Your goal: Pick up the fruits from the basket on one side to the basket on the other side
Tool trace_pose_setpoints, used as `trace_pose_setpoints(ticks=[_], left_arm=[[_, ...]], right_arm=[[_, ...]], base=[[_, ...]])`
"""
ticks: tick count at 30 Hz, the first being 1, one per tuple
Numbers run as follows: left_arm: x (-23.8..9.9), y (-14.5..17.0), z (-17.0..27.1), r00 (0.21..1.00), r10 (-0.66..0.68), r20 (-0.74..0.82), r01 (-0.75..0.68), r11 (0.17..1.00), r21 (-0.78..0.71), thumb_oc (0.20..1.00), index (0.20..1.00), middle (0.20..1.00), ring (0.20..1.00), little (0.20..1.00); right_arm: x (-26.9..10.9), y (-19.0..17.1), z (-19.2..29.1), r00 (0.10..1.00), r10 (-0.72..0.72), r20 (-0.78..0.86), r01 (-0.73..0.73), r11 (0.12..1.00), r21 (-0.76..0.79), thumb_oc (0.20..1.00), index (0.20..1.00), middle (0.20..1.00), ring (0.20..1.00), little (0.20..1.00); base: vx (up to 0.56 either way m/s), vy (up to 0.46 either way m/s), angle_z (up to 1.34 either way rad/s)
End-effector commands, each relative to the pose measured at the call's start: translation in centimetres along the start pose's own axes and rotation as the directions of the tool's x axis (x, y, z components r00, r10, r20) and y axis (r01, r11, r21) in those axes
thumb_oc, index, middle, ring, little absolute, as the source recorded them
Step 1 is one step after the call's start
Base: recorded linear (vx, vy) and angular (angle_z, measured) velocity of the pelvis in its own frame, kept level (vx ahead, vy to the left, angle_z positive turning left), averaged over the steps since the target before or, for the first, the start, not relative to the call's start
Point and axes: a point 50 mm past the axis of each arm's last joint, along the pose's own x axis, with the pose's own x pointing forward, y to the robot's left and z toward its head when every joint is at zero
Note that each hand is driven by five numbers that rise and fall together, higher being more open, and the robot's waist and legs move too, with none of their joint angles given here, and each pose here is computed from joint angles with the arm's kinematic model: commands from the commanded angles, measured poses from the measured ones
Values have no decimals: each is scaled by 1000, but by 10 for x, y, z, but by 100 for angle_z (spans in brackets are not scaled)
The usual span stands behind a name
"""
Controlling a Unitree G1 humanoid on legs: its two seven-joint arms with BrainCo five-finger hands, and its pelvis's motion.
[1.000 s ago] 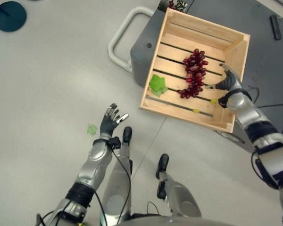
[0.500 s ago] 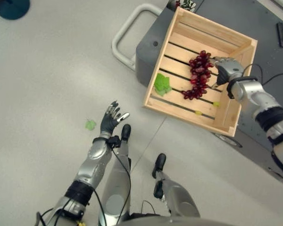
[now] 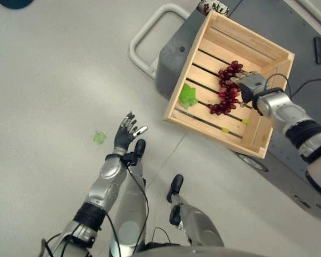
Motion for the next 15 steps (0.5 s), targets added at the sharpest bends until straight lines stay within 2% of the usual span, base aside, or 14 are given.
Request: trace_pose_setpoints(ticks=[1,10,15], left_arm=[[2,-7,13,996,-49,70,49,999,9,1000,1000,1000,1000,1000],[3,-13,13,995,-61,76,62,998,-8,1000,1000,1000,1000,1000],[5,-22,18,988,-130,87,128,991,28,1000,1000,1000,1000,1000]], right_arm=[[4,-25,-16,996,-55,-65,47,993,-111,1000,1000,1000,1000,1000],[8,-2,-2,998,23,-60,-34,982,-184,1000,1000,1000,1000,1000],[6,20,-5,990,87,-112,-107,976,-188,1000,1000,1000,1000,1000]], base=[[0,0,0],[-2,-24,9],[-3,-9,8]])
